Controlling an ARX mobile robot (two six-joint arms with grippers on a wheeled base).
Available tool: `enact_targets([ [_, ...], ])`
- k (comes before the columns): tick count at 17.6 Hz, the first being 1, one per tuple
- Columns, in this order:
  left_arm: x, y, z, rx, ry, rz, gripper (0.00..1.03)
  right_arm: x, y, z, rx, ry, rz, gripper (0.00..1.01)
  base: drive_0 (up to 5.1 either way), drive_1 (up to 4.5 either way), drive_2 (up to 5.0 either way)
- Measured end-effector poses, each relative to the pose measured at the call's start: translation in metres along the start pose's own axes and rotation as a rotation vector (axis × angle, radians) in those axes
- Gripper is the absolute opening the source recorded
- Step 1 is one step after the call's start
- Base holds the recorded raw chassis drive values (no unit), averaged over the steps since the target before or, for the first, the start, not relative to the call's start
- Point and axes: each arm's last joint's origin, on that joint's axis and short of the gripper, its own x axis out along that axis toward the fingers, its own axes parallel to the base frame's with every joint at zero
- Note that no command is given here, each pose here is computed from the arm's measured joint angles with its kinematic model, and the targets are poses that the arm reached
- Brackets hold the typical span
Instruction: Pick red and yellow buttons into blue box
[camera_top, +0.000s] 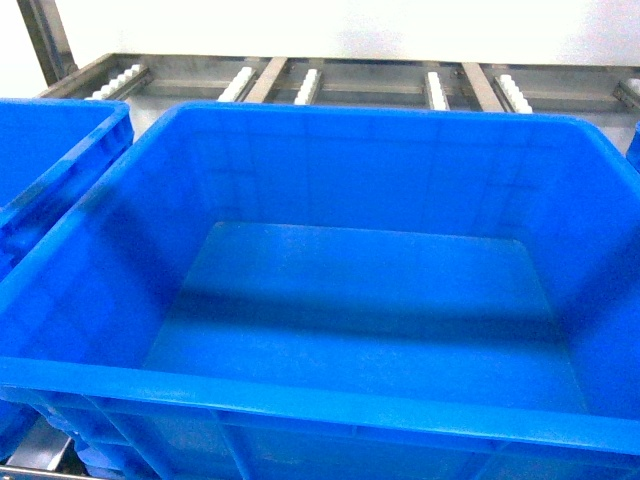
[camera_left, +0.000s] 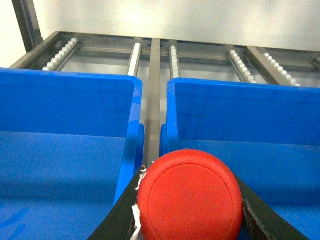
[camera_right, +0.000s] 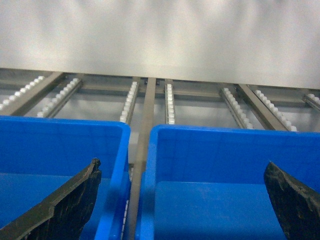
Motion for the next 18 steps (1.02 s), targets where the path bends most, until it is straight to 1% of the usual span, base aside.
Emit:
enact_targets([
  [1,0.000,0.000,0.000,0.000,0.000,0.000,0.31,-0.012,0.001,-0.001,0.015,-0.009,0.002,0.98,0.0,0.00,0.0],
  [3,0.000,0.000,0.000,0.000,0.000,-0.001,0.31,-0.027,0.005,-0.008,0.019,0.004,-0.017,0.98,0.0,0.00,0.0],
  [5,0.000,0.000,0.000,0.000,0.000,-0.001,0.31,-0.028,0.005,-0.008,0.020,-0.003,-0.025,0.98,0.0,0.00,0.0],
  [7,0.002,-0.003,0.001,-0.003,-0.008,-0.013,0.31,-0.028,0.005,-0.008,0.020,-0.004,-0.025,0.98,0.0,0.00,0.0],
  [8,0.007,-0.006,0.002,0.002,0.023,-0.020,0.31,-0.028,0.005,-0.008,0.020,-0.004,-0.025,0.98,0.0,0.00,0.0],
  [9,0.015,-0.010,0.005,0.007,0.028,-0.044,0.31,-0.028,0.005,-0.008,0.020,-0.004,-0.025,0.98,0.0,0.00,0.0],
  [10,0.028,-0.018,0.011,0.018,0.066,-0.096,0.31,-0.028,0.005,-0.008,0.020,-0.004,-0.025,0.98,0.0,0.00,0.0],
  [11,0.040,-0.026,0.014,0.036,0.087,-0.161,0.31,-0.028,0.005,-0.008,0.020,-0.004,-0.025,0.98,0.0,0.00,0.0],
  [12,0.053,-0.036,0.013,0.073,0.149,-0.230,0.31,-0.028,0.005,-0.008,0.020,-0.004,-0.025,0.98,0.0,0.00,0.0],
  [13,0.070,-0.043,0.006,0.104,0.241,-0.271,0.31,-0.028,0.005,-0.008,0.020,-0.004,-0.025,0.98,0.0,0.00,0.0],
  [14,0.091,-0.049,-0.009,0.118,0.403,-0.328,0.31,-0.028,0.005,-0.008,0.020,-0.004,-0.025,0.98,0.0,0.00,0.0],
  [15,0.123,-0.053,-0.033,0.131,0.561,-0.346,0.31,-0.028,0.005,-0.008,0.020,-0.004,-0.025,0.98,0.0,0.00,0.0],
  [16,0.139,-0.059,-0.034,0.127,0.598,-0.383,0.32,-0.028,0.005,-0.008,0.020,-0.004,-0.025,0.98,0.0,0.00,0.0],
  [17,0.149,-0.068,-0.018,0.142,0.514,-0.387,0.55,-0.028,0.005,-0.008,0.020,-0.004,-0.025,0.98,0.0,0.00,0.0],
  [18,0.150,-0.071,-0.014,0.149,0.463,-0.368,0.80,-0.028,0.005,-0.008,0.020,-0.004,-0.025,0.98,0.0,0.00,0.0],
])
